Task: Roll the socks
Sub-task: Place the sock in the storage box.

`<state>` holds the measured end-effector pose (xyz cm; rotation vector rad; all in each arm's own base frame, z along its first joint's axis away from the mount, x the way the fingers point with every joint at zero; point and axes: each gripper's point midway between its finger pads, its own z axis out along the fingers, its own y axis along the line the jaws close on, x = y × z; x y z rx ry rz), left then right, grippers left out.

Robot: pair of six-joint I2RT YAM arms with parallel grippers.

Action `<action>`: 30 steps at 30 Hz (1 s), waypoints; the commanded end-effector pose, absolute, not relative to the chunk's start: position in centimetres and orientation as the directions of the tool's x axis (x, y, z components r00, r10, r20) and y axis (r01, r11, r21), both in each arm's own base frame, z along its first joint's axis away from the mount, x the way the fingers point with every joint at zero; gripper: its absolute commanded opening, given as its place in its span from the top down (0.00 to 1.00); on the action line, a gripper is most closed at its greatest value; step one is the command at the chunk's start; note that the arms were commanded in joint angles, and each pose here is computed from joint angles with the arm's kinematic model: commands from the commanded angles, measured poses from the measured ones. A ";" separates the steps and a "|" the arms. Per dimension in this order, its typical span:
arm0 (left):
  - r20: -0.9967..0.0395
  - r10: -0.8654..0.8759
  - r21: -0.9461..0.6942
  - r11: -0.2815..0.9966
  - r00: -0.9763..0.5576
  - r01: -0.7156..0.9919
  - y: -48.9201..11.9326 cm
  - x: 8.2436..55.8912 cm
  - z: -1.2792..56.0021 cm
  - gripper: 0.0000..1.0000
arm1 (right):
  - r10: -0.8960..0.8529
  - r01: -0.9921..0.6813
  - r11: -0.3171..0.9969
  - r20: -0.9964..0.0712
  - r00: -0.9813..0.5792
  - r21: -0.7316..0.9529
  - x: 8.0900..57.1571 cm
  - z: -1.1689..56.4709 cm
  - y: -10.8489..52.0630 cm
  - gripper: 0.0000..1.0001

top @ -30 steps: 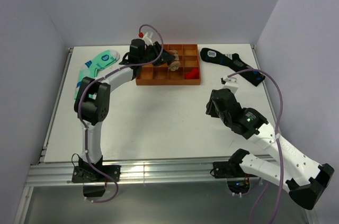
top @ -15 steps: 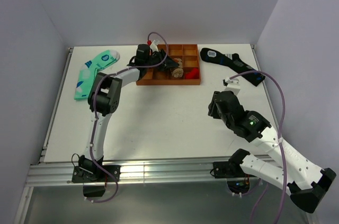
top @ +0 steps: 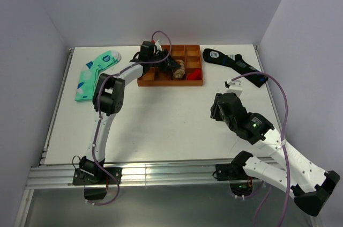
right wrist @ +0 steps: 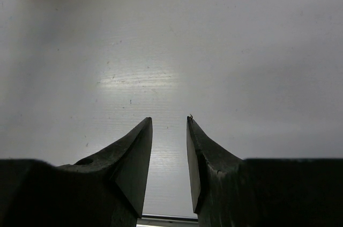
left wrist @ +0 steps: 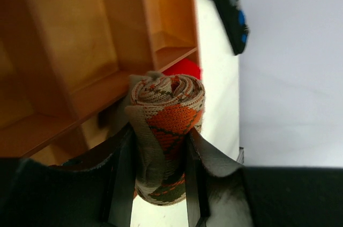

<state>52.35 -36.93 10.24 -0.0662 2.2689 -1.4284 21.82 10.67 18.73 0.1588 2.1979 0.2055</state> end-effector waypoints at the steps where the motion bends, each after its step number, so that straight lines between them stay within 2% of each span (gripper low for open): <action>1: -0.352 -0.250 -0.817 0.553 -0.902 0.166 -36.0 52.3 8.3 1.00 | 0.194 0.041 0.977 -0.798 -0.570 0.208 22.2 19.1 10.5 0.61; 17: -0.405 -0.212 -0.615 0.783 -0.889 0.094 -34.1 52.2 4.6 1.00 | 0.176 0.028 0.980 -0.790 -0.588 0.197 22.3 18.5 10.8 0.62; 22: -0.401 -0.188 -0.625 0.772 -0.897 0.118 -34.3 51.4 4.7 1.00 | 0.171 0.026 0.981 -0.784 -0.596 0.194 22.2 18.2 10.9 0.62; 30: -0.372 -0.158 -0.729 0.659 -0.915 0.183 -35.4 50.4 7.2 1.00 | 0.165 0.022 0.981 -0.782 -0.601 0.191 22.3 18.1 11.1 0.62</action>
